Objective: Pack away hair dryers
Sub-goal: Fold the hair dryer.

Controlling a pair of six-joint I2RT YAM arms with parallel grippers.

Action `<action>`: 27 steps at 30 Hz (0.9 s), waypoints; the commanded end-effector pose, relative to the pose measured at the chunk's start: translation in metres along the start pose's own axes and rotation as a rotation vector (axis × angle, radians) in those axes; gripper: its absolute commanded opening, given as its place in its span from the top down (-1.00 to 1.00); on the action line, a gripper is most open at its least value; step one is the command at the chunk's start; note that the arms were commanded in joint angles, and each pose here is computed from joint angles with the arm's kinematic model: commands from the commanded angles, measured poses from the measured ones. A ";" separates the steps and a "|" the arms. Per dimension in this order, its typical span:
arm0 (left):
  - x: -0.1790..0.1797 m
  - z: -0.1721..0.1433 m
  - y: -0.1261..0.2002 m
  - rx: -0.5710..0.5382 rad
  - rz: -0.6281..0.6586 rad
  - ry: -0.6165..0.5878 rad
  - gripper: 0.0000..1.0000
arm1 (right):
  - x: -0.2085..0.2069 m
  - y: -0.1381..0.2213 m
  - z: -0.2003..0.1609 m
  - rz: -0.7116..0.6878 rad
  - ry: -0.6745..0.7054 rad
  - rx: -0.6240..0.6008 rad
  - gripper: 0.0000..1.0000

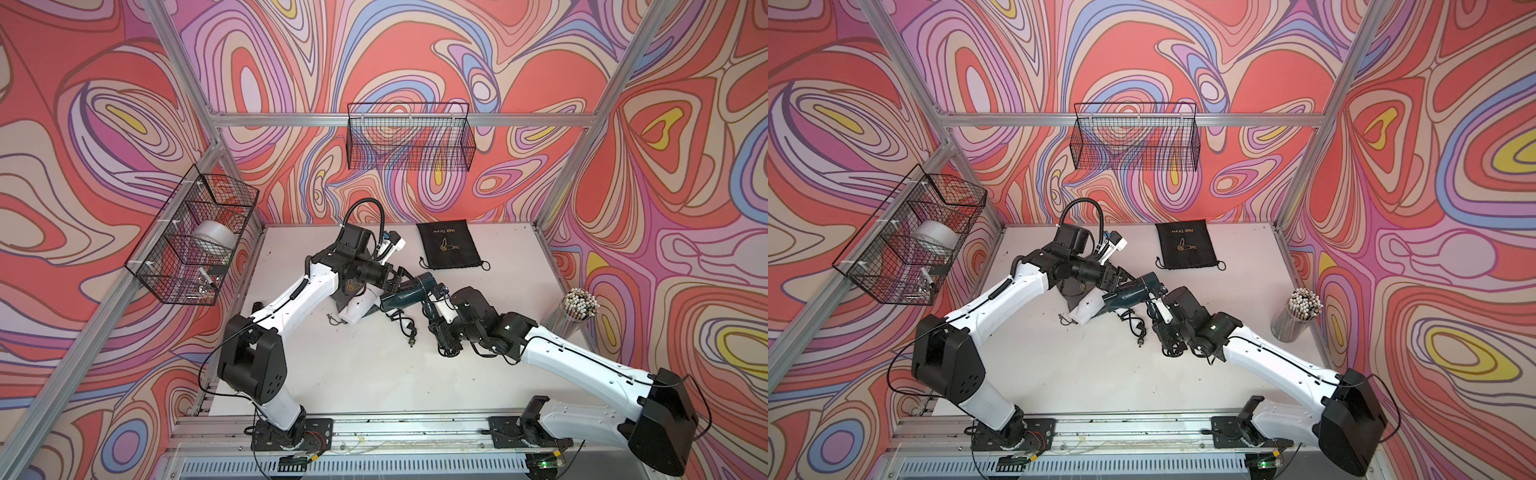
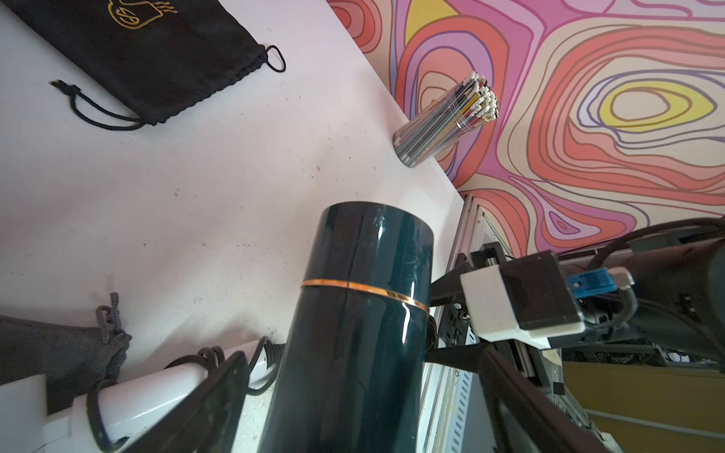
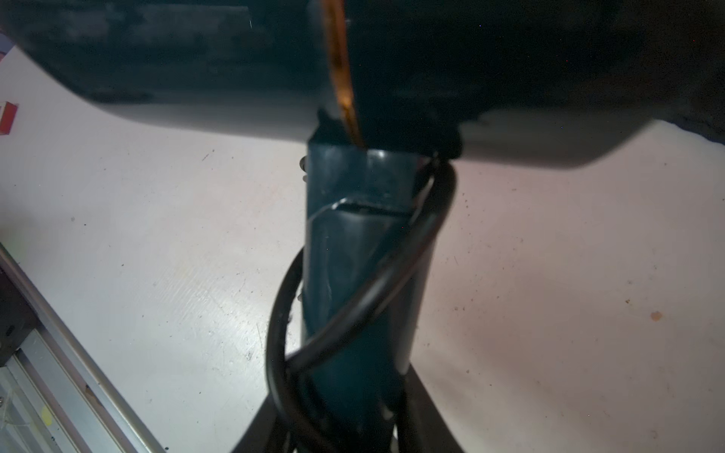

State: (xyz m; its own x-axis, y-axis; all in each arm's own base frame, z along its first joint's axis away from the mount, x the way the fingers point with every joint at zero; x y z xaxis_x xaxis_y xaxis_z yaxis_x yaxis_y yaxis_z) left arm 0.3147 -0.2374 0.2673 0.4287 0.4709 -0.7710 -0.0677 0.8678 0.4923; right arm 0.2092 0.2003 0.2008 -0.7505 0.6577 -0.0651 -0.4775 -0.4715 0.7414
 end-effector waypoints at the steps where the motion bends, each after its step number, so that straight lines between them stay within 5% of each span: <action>1: -0.002 -0.010 -0.008 0.084 -0.029 -0.016 -0.85 | 0.000 0.011 0.031 -0.012 0.026 -0.128 0.83; 14: -0.003 -0.025 -0.022 0.161 -0.048 -0.027 -0.51 | 0.004 0.017 0.041 0.021 0.005 -0.191 0.83; 27: -0.016 -0.037 -0.026 0.097 -0.114 -0.010 0.51 | 0.008 0.032 0.065 0.078 -0.105 -0.359 0.86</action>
State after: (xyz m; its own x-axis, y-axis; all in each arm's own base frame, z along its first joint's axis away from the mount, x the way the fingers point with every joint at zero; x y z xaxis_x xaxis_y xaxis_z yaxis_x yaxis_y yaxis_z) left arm 0.2968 -0.2483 0.2442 0.4450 0.4413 -0.7793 0.0099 0.8677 0.4970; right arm 0.2041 0.2057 0.2046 -0.7421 0.6701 0.0151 -0.4462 -0.5107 0.7349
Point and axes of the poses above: each gripper's point midway between its finger pads, its own y axis back along the fingers, its own x axis along the line the jaws close on, z = x × y, the point moved 7 cm from there along y, back along the fingers, and after that the axes turned 15 degrees about y, right-handed, at the moved point
